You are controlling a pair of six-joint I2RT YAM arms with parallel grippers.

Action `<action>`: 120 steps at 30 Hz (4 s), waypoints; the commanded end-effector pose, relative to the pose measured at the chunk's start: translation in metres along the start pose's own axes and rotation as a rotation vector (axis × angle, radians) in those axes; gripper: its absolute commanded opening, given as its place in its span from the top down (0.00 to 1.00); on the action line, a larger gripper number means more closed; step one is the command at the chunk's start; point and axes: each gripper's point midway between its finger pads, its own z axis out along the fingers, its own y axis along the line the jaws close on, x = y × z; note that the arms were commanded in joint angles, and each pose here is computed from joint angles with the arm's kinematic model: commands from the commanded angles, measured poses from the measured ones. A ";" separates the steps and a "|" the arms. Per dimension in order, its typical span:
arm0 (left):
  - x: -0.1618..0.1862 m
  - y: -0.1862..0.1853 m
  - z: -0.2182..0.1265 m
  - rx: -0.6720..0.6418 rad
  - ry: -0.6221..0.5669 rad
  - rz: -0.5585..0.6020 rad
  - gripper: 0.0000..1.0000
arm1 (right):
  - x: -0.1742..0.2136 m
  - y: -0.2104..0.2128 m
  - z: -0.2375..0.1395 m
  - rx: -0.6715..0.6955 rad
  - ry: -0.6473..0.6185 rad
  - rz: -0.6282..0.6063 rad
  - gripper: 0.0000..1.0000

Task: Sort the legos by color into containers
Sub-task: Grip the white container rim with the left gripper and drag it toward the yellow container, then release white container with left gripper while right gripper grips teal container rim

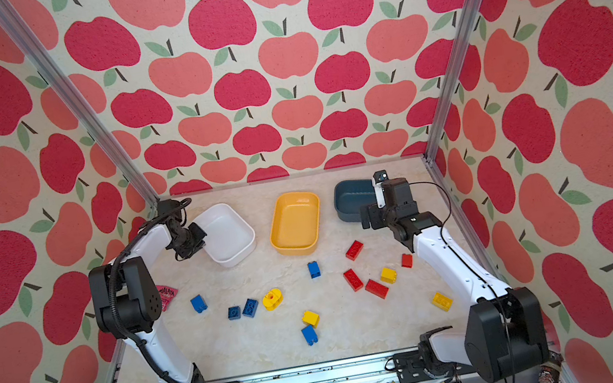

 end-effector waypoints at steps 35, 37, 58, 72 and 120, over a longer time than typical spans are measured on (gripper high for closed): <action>0.023 -0.100 0.047 0.138 0.211 0.680 1.00 | 0.007 0.082 0.031 -0.229 0.188 -0.039 0.01; 0.024 -0.102 0.046 0.113 0.205 0.696 1.00 | 0.007 0.081 0.031 -0.224 0.188 -0.038 0.01; 0.035 -0.116 0.036 0.127 0.199 0.683 0.71 | 0.004 0.050 0.041 -0.106 0.211 -0.040 0.01; 0.018 -0.132 0.001 0.174 0.091 0.674 0.42 | 0.021 -0.086 0.091 0.189 0.372 0.182 0.01; 0.018 -0.111 -0.050 0.273 -0.047 0.515 0.29 | 0.056 -0.024 0.149 0.122 0.397 1.126 0.51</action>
